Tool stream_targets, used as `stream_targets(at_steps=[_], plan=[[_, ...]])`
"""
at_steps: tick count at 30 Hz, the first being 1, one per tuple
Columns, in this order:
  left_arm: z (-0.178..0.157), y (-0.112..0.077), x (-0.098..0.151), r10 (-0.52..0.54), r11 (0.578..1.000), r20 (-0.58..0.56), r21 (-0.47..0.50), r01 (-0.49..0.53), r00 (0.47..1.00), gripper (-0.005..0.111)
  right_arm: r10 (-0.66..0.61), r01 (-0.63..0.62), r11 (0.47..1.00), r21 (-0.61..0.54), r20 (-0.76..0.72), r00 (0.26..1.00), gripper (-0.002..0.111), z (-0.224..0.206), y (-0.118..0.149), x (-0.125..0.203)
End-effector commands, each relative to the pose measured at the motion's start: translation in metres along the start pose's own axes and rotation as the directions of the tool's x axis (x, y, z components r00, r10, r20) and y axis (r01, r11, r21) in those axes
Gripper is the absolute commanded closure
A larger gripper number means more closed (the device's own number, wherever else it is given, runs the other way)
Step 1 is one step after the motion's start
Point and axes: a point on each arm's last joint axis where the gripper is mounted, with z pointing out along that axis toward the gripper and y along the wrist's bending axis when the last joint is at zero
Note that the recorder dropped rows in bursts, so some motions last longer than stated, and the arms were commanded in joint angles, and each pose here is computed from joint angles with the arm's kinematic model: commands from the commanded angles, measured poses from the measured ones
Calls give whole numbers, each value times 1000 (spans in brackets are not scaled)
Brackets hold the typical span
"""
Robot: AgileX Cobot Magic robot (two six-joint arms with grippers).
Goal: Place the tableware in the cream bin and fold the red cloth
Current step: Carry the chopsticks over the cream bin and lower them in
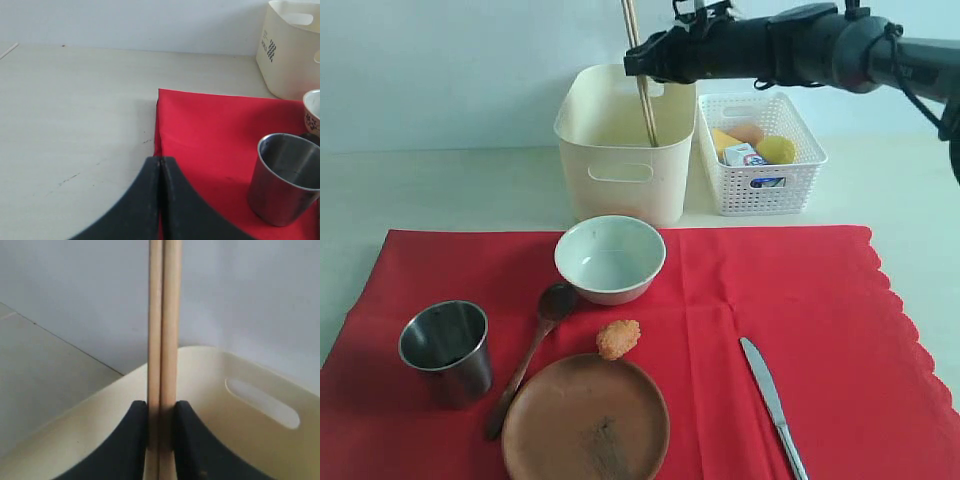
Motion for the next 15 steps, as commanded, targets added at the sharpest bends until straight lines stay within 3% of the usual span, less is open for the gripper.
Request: stream_targets(at_steps=[1, 5, 15], plan=[[0, 0, 0, -10, 1000, 15, 2, 10, 1000, 107, -68, 67, 998, -16, -50, 996, 108, 6, -4, 14], [0, 0, 0, -10, 1000, 15, 2, 10, 1000, 107, -131, 124, 990, -68, -123, 984, 102, 8, -1, 26], [0, 0, 0, -10, 1000, 15, 2, 10, 1000, 107, -129, 129, 992, -17, -211, 969, 59, 5, -6, 29]])
